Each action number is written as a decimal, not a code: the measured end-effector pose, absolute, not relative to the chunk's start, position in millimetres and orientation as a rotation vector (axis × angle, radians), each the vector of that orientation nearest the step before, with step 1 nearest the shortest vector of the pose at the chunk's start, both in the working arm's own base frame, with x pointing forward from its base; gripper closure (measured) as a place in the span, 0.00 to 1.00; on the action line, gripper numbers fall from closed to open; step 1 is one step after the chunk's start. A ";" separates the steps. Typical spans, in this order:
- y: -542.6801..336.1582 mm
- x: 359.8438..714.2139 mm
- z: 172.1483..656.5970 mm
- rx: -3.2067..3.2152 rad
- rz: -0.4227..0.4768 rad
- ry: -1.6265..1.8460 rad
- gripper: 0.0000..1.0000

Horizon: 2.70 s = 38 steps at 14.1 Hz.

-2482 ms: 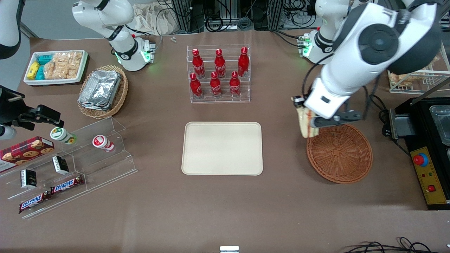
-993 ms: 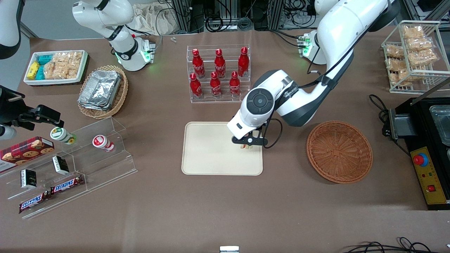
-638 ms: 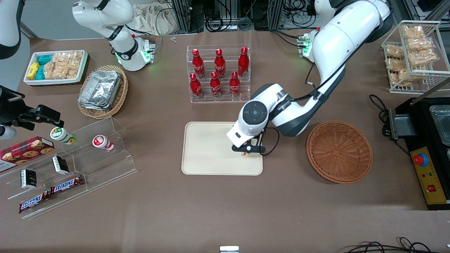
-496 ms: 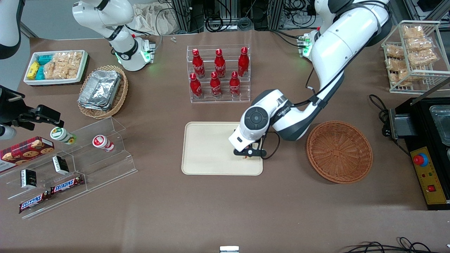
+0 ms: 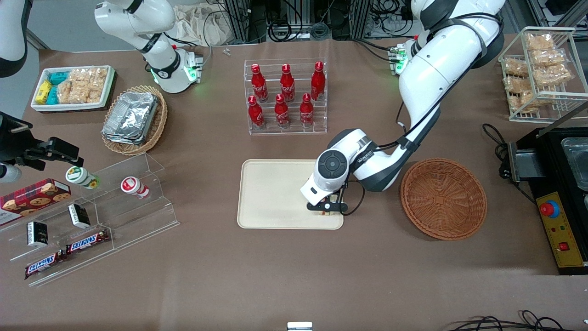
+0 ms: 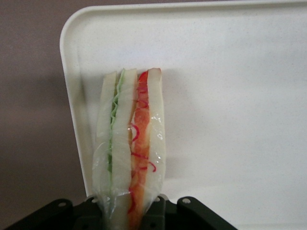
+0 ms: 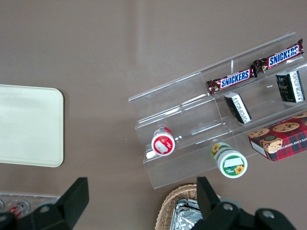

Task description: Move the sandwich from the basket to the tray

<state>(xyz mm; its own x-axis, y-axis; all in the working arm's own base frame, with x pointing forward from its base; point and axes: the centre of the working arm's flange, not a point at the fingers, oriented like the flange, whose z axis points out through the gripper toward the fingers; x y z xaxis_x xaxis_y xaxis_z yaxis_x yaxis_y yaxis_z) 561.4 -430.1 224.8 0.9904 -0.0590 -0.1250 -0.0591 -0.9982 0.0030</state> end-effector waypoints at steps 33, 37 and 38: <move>-167.6 584.7 564.8 -3.114 0.120 -0.114 0.00; -93.0 556.2 581.8 -3.087 0.116 0.108 0.00; -76.8 551.6 582.3 -3.084 0.123 0.170 0.00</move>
